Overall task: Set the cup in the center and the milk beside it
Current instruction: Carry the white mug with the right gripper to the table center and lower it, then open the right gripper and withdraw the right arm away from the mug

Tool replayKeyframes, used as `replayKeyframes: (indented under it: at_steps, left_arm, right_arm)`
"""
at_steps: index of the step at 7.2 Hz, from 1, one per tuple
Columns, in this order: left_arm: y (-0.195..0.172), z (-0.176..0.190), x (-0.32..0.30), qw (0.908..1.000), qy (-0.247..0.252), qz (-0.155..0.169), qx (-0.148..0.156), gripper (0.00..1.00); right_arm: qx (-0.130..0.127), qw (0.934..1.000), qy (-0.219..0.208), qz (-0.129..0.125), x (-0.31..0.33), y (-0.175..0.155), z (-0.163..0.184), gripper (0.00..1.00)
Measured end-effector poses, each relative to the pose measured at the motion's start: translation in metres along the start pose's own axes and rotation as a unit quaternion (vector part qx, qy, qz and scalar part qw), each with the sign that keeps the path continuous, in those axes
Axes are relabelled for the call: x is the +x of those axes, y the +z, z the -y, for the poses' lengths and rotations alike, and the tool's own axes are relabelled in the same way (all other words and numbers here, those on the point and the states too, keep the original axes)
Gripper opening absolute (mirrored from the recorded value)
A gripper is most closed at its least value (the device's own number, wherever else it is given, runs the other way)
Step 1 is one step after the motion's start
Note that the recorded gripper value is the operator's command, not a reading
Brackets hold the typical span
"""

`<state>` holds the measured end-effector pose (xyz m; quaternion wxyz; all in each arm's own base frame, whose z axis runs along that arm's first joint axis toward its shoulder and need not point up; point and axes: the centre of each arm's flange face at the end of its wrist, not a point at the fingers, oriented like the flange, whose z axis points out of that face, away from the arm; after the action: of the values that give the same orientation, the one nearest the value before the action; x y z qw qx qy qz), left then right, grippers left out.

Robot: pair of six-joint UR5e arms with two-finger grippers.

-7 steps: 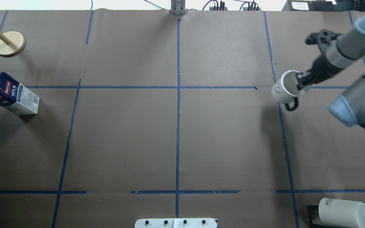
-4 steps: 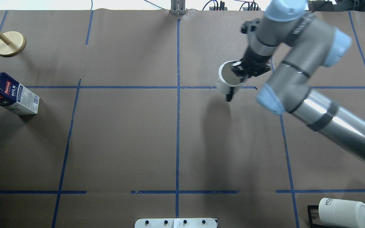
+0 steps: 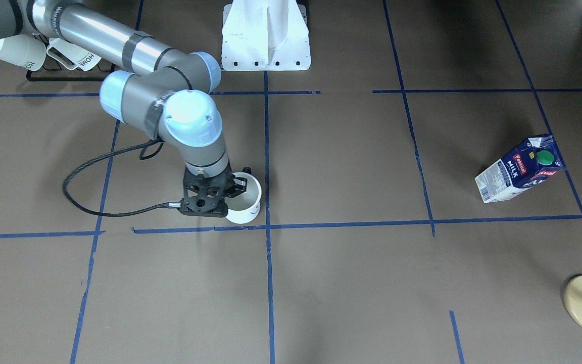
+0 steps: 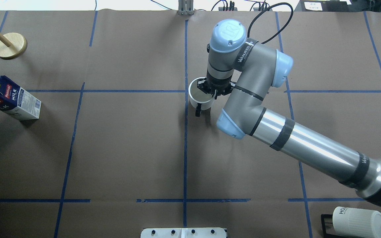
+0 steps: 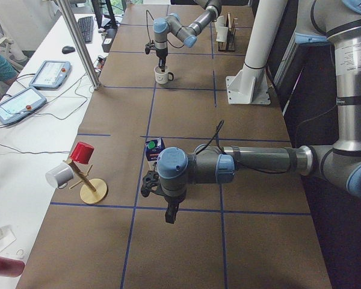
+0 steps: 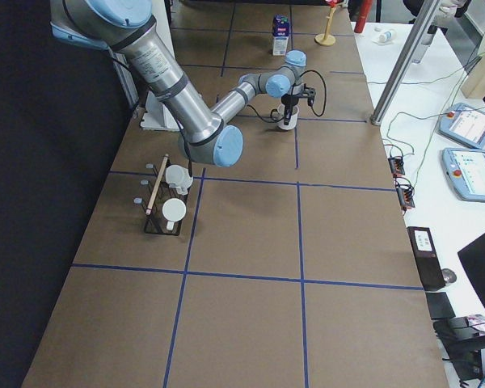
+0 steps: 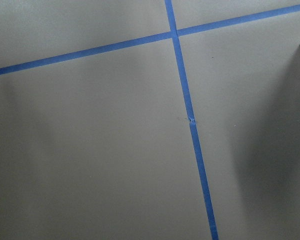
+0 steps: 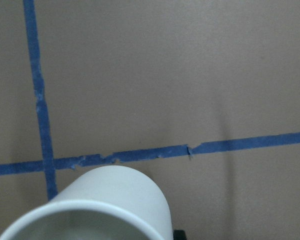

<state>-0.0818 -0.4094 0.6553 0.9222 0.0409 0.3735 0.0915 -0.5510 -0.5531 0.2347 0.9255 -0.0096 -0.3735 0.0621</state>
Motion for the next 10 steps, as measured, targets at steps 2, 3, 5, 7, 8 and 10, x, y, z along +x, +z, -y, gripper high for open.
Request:
replayKeyframes:
  at_steps: [2,3,5,7,8,10]
  left_arm:
    - [0.0,0.0,0.0,1.0,0.0,0.0,0.0,1.0]
    - [0.0,0.0,0.0,1.0,0.0,0.0,0.0,1.0]
    - [0.0,0.0,0.0,1.0,0.0,0.0,0.0,1.0]
    - [-0.001,0.0,0.0,1.0,0.002,0.0,0.001,1.0]
    - [-0.001,0.001,0.001,1.0,0.003,0.0,0.002,1.0]
    - [-0.006,0.009,0.004,0.9998,0.012,0.004,0.013,1.0]
  right_arm:
    - [0.005,1.0,0.002,0.001,-0.024,0.01,-0.009,0.99]
    - [0.005,1.0,-0.003,0.005,-0.029,0.013,-0.016,0.99]
    - [0.015,0.9997,0.001,0.02,-0.021,-0.011,0.002,0.99]
    - [0.016,0.9991,0.008,0.038,0.026,-0.071,0.05,0.99]
    - [0.013,0.9992,0.0,0.038,0.063,-0.099,0.072,0.99]
    - [0.017,0.9986,-0.046,0.022,0.183,-0.135,0.103,0.99]
